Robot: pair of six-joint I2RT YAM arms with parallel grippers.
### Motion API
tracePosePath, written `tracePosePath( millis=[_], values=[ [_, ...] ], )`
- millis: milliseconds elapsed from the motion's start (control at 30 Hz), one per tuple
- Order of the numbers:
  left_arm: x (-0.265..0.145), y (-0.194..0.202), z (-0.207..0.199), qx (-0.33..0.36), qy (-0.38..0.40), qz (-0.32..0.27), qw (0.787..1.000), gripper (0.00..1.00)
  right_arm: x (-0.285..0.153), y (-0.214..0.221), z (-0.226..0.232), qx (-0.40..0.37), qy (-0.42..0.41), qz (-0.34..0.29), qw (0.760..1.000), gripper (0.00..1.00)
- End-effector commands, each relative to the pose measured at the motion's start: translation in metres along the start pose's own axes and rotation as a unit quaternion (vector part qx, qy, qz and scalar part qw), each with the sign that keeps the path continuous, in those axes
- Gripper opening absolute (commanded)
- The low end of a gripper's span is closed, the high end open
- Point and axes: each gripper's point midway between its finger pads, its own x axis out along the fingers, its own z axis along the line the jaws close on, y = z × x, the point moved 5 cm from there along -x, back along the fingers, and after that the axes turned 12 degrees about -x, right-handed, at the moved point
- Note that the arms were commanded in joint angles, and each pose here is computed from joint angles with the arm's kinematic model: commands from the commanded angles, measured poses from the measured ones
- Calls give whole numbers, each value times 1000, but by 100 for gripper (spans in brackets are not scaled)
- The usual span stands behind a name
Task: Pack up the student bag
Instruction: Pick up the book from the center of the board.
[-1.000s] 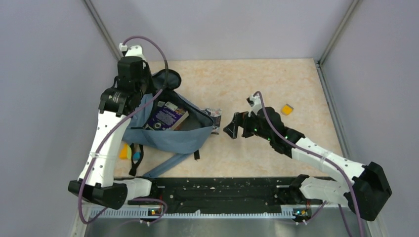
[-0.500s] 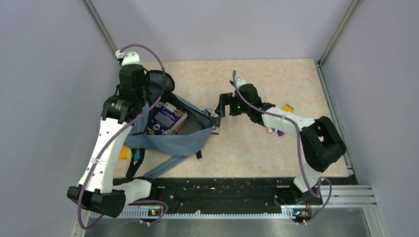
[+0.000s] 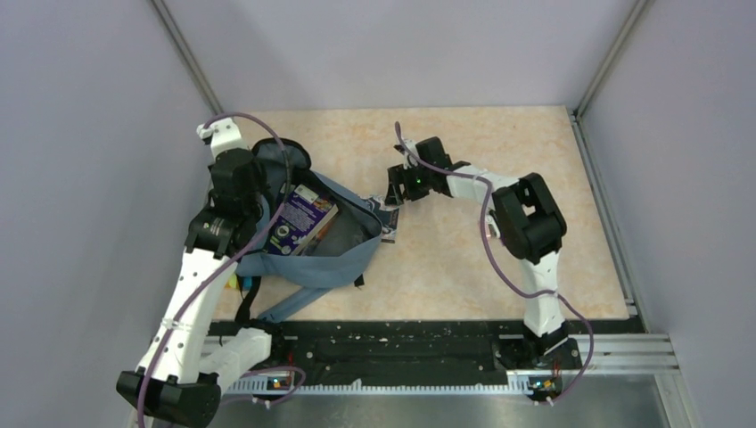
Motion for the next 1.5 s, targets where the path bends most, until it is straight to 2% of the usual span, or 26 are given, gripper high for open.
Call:
tracePosePath(
  millis=[0, 200, 433, 733, 1233, 1300, 1467],
  values=[
    [-5, -21, 3, -34, -2, -55, 998, 0, -9, -16, 17, -24, -58, -20, 998, 64],
    [-7, -19, 0, -31, 15, -45, 998, 0, -18, -7, 36, -24, -124, -18, 992, 54],
    [-8, -16, -5, -33, 33, -32, 998, 0, -31, -9, 43, -18, -129, -23, 991, 47],
    [-6, -13, -6, -29, 34, -26, 999, 0, -35, -9, 57, 16, -180, -31, 983, 38],
    [-7, -3, -16, -30, 73, 6, 997, 0, -8, 14, 49, 42, -186, 5, 982, 40],
    [-7, -1, -17, -30, 76, 9, 997, 0, -10, 14, 50, 44, -185, 5, 982, 34],
    [-10, 4, -24, -32, 113, 18, 993, 0, -29, 3, 53, 50, -154, -25, 987, 7]
  ],
)
